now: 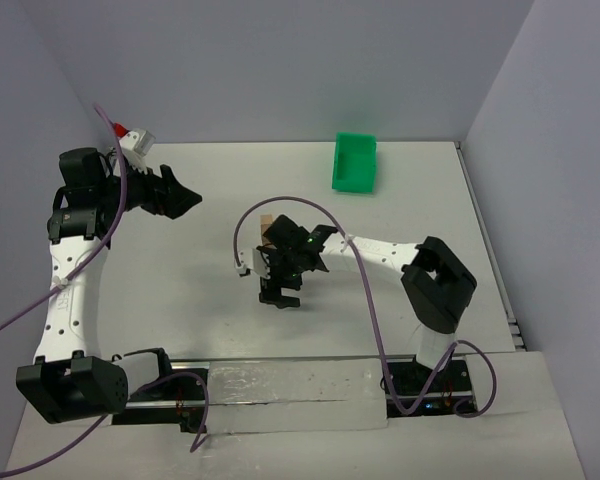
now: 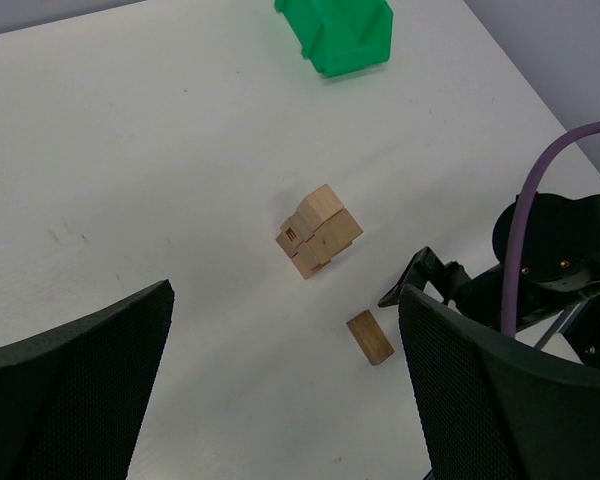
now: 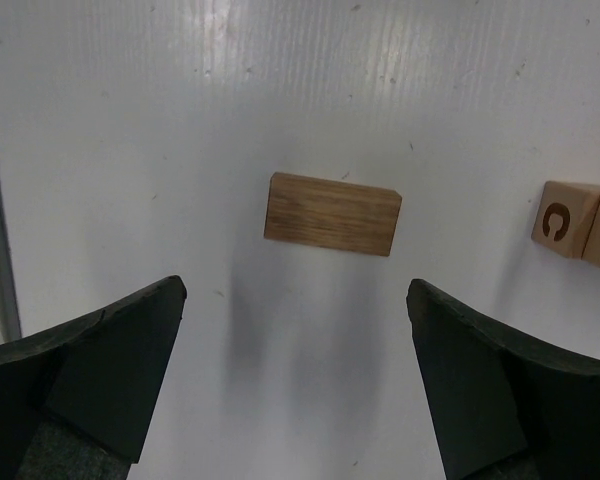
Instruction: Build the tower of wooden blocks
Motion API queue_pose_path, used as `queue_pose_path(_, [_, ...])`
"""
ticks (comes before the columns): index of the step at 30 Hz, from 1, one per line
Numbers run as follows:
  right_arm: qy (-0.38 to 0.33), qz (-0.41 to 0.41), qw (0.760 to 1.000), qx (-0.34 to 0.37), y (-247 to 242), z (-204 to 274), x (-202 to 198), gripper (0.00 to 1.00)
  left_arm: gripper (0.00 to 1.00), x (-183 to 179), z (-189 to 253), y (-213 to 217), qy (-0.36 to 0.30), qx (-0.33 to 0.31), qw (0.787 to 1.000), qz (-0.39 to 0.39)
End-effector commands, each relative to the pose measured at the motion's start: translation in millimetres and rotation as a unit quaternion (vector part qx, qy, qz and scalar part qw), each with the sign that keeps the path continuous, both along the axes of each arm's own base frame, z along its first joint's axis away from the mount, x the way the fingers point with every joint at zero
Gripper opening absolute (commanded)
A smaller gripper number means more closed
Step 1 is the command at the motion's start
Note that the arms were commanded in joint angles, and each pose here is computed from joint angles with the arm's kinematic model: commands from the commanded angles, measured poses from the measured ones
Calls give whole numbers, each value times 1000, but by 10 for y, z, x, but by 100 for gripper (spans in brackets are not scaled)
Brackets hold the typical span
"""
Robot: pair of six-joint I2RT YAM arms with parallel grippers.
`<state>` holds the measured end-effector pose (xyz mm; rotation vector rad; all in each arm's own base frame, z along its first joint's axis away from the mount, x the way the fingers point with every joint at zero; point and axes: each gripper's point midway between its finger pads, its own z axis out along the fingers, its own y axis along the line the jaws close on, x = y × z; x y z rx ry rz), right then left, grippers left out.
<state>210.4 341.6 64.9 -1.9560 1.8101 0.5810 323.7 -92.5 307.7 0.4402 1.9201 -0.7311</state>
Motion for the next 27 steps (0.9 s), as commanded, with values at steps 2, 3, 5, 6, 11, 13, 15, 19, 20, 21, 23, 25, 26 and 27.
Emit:
queue_pose_path(2, [-7,-4,1000,-3,183,28,81,100,99,69,230,1,-35,-3,999,-2])
queue_pose_path(3, [-5,-5,1000,-5,197,18,89,100,99,69,235,-2,-35,-4,999,-3])
queue_pose_path(5, [-3,-7,1000,-11,199,-20,97,100,99,63,242,-13,-35,-6,999,-7])
queue_pose_path(6, [-1,-7,1000,-13,202,-39,100,100,99,63,245,-17,-35,-6,999,-9])
queue_pose_path(11, [5,-6,1000,-21,229,-91,88,100,99,74,229,-13,-33,-5,999,-9])
queue_pose_path(13, [6,-5,1000,-24,240,-123,73,100,99,75,236,-17,-34,-5,999,-11])
queue_pose_path(15, [8,-6,1000,-27,249,-144,65,100,99,78,232,-22,-33,-6,999,-12])
queue_pose_path(19, [9,-8,999,-32,261,-189,68,100,99,91,227,-18,-31,-6,999,-11])
queue_pose_path(20, [8,-9,999,-34,262,-199,70,100,99,93,231,-20,-31,-7,999,-12])
queue_pose_path(21, [8,-9,999,-36,268,-208,72,100,99,97,236,-20,-31,-7,999,-13])
queue_pose_path(23, [9,-10,999,-38,276,-231,82,99,99,98,234,-23,-31,-7,999,-13])
queue_pose_path(25, [10,-12,999,-39,287,-245,91,99,99,104,227,-21,-30,-8,999,-13])
queue_pose_path(26, [10,-13,999,-40,293,-253,96,98,99,105,222,-19,-30,-7,999,-12])
queue_pose_path(27, [12,-14,999,-42,291,-274,96,97,99,104,209,-17,-28,-6,1000,-12])
